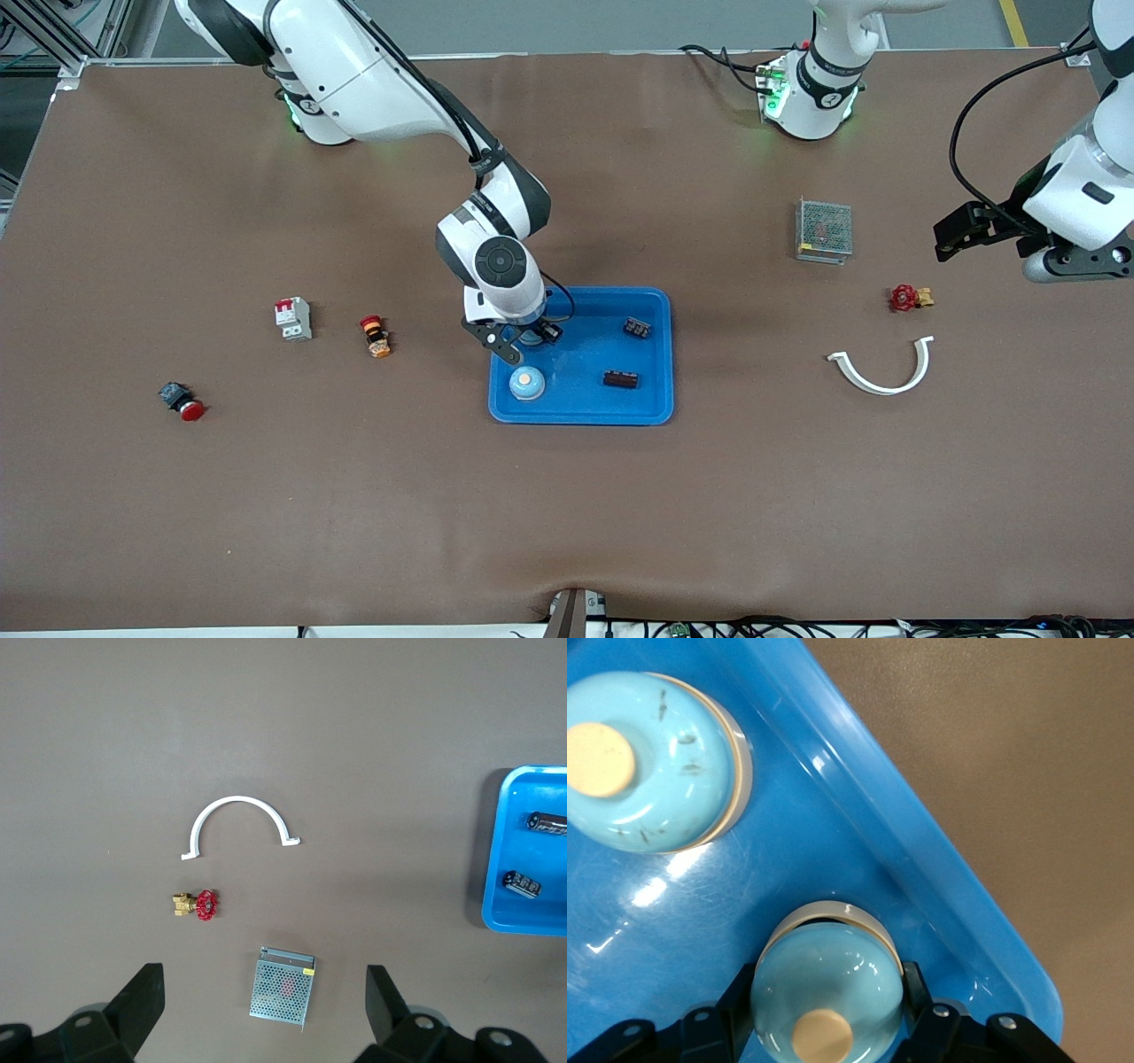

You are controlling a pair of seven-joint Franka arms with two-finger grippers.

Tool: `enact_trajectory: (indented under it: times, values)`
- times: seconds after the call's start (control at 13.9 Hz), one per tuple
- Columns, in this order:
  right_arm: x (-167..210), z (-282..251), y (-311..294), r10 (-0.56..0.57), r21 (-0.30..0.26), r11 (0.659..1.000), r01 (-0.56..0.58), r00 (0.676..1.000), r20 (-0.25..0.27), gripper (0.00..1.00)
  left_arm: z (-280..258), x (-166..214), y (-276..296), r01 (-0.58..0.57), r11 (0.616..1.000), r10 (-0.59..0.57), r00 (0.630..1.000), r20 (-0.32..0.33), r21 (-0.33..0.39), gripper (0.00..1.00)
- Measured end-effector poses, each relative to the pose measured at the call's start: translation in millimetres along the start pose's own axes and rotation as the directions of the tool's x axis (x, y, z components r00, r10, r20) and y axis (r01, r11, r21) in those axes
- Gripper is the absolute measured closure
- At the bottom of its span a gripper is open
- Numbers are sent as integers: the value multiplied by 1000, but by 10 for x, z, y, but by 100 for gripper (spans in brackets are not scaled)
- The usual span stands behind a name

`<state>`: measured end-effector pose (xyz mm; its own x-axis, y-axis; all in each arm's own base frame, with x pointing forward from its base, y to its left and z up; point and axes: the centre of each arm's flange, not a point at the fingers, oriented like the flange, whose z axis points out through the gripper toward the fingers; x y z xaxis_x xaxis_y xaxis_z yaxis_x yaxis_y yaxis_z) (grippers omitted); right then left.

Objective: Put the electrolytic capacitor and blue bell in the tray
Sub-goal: 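Lower the bell beside the first bell and open the right gripper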

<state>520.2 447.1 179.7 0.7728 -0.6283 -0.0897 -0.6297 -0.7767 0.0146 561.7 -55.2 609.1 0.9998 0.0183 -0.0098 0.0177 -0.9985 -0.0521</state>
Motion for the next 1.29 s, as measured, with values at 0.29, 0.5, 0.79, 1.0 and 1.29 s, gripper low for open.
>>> enact_trajectory:
  times: [0.29,0.5,0.79,1.0,1.29]
  values:
    - [7,8,-18,1,2,1000,-1,1000,0,26,-37,-18,-2,0,1000,0,1000,-7,0,0]
    - [7,0,-29,0,5,1000,0,1000,-1,0,-43,-18,-3,0,1000,0,1000,-8,0,0]
    - [17,-147,-126,-3,22,1000,3,1000,-3,0,-44,-19,5,-1,1000,1,1000,-8,0,0]
    - [22,-235,-141,-44,-30,999,44,999,9,0,-44,-20,12,-2,1000,2,1000,-8,0,0]
    - [94,-325,-159,-97,-46,994,97,995,11,0,-65,-18,7,-1,1000,1,1000,-12,-1,0]
